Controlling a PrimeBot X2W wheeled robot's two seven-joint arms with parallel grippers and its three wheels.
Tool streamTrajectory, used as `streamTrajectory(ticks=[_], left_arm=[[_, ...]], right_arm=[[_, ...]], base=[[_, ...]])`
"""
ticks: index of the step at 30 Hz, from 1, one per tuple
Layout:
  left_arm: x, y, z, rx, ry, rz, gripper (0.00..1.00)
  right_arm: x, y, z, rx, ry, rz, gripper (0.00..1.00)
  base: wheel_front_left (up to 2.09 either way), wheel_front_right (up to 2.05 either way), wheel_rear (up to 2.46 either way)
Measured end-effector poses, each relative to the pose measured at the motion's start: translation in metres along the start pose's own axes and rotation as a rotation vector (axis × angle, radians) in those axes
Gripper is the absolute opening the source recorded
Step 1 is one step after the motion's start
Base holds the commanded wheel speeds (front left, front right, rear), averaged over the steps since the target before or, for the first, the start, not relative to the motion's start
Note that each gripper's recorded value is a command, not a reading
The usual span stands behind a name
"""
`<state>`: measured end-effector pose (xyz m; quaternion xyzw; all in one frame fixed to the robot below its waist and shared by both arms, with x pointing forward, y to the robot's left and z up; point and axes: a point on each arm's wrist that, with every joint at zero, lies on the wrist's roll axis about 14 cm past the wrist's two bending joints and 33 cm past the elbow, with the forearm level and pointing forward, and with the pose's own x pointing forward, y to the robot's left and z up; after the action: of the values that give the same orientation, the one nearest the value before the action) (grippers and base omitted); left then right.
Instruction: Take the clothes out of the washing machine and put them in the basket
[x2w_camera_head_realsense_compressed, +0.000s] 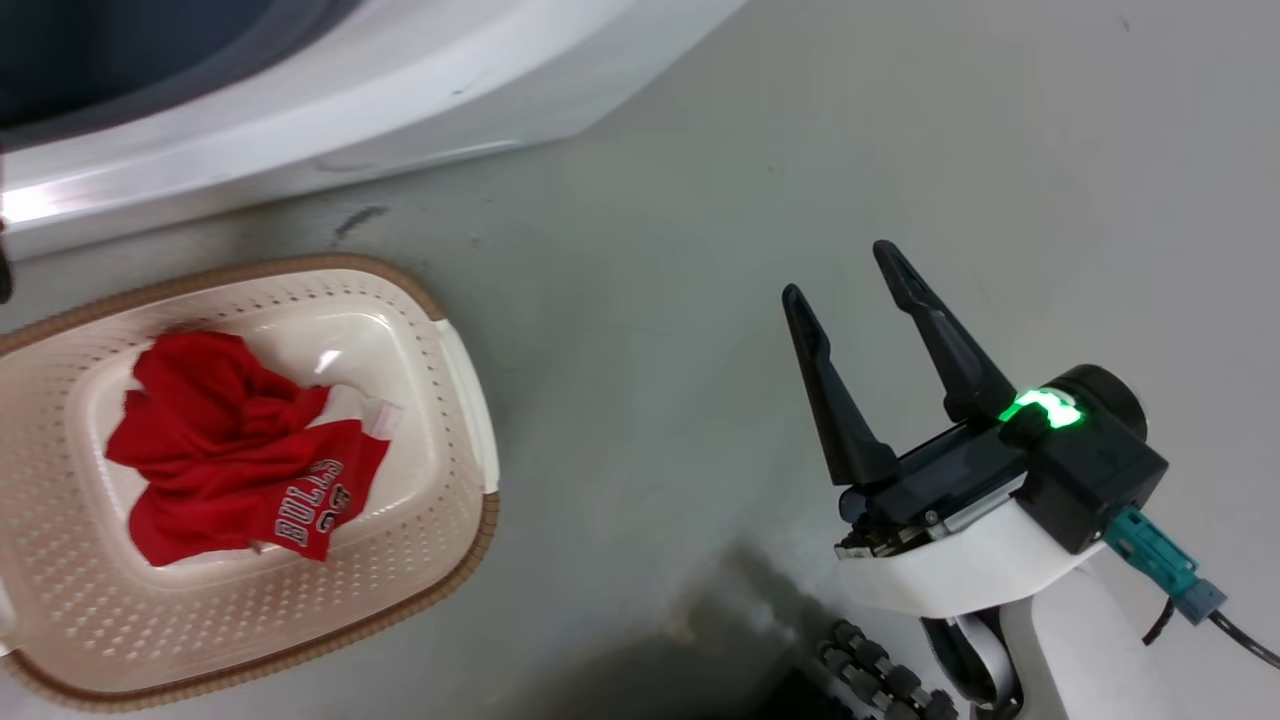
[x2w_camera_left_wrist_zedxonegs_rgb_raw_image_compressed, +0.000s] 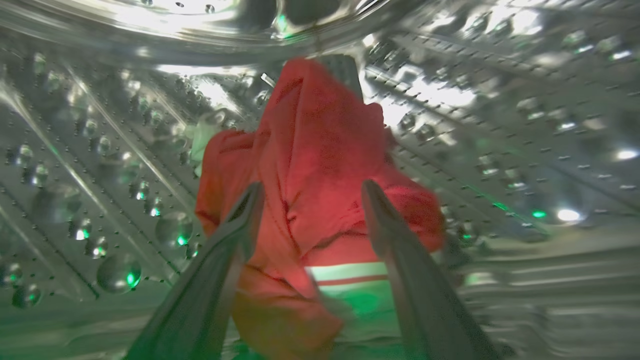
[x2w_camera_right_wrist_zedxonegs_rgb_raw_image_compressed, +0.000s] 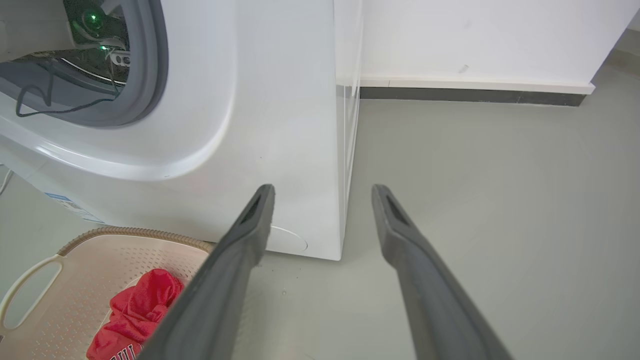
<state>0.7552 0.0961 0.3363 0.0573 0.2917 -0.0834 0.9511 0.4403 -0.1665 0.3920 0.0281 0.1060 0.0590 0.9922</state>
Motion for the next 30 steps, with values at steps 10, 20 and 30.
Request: streamTrajectory(ticks=[10,20,30], left_arm=[[0.041,-0.004,-0.033,0.008,0.119,0.002,1.00],[0.043,0.000,-0.030,0.009,0.149,0.027,0.00],[0.022,0.006,0.009,0.009,-0.058,0.060,0.00]], right_arm=[[-0.007,-0.005,-0.035,0.041,0.090,-0.027,1.00],[-0.011,-0.003,-0.037,0.054,0.097,-0.028,1.00],[-0.008,-0.004,-0.022,0.042,0.051,-0.023,1.00]], base=[[0.00,0.00,0.00],[0.00,0.00,0.00],[0.00,0.00,0.00]])
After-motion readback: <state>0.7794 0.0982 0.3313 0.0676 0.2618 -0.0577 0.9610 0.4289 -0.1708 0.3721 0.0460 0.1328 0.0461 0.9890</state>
